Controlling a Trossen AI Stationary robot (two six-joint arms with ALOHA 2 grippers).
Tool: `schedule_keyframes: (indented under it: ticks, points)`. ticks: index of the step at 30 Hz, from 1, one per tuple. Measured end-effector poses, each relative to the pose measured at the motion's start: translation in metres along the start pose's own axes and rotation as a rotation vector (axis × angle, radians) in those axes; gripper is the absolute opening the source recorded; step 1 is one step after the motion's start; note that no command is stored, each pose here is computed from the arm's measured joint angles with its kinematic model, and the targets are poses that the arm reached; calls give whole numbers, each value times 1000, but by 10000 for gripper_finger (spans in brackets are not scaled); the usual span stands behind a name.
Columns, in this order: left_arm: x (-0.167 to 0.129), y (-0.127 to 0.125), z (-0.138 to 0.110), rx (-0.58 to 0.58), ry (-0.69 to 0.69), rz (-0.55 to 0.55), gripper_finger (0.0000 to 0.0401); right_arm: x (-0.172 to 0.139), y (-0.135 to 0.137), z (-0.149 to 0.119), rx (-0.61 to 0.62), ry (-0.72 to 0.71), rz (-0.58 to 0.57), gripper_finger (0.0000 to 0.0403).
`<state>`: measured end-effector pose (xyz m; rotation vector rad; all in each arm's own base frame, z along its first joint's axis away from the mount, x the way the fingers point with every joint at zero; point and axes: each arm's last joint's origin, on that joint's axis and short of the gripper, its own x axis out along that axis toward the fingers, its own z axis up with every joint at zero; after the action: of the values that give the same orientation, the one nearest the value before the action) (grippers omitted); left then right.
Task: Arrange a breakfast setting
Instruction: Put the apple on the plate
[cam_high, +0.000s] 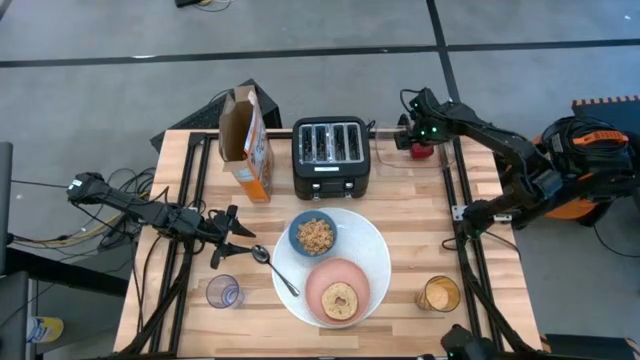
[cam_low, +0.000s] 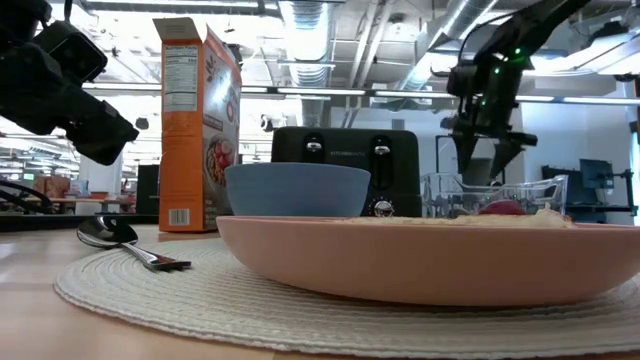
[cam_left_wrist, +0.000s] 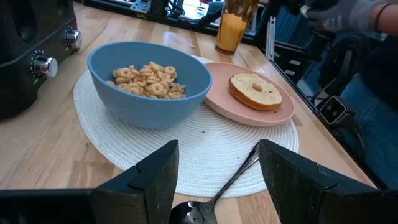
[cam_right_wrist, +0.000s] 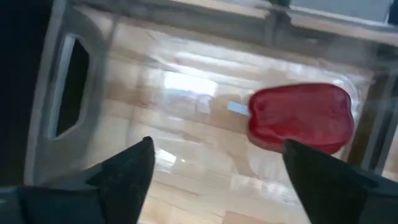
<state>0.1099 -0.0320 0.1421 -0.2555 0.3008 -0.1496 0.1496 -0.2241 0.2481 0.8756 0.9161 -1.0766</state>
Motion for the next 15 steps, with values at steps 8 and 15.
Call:
schedule_keyframes:
  ticks: [8, 15]
  points:
    - [0, 0, 0, 0, 0, 0, 208, 17, -13, 2, 75, 88, -58, 391]
    - [0, 0, 0, 0, 0, 0, 208, 21, -21, 2, 97, 105, -130, 397]
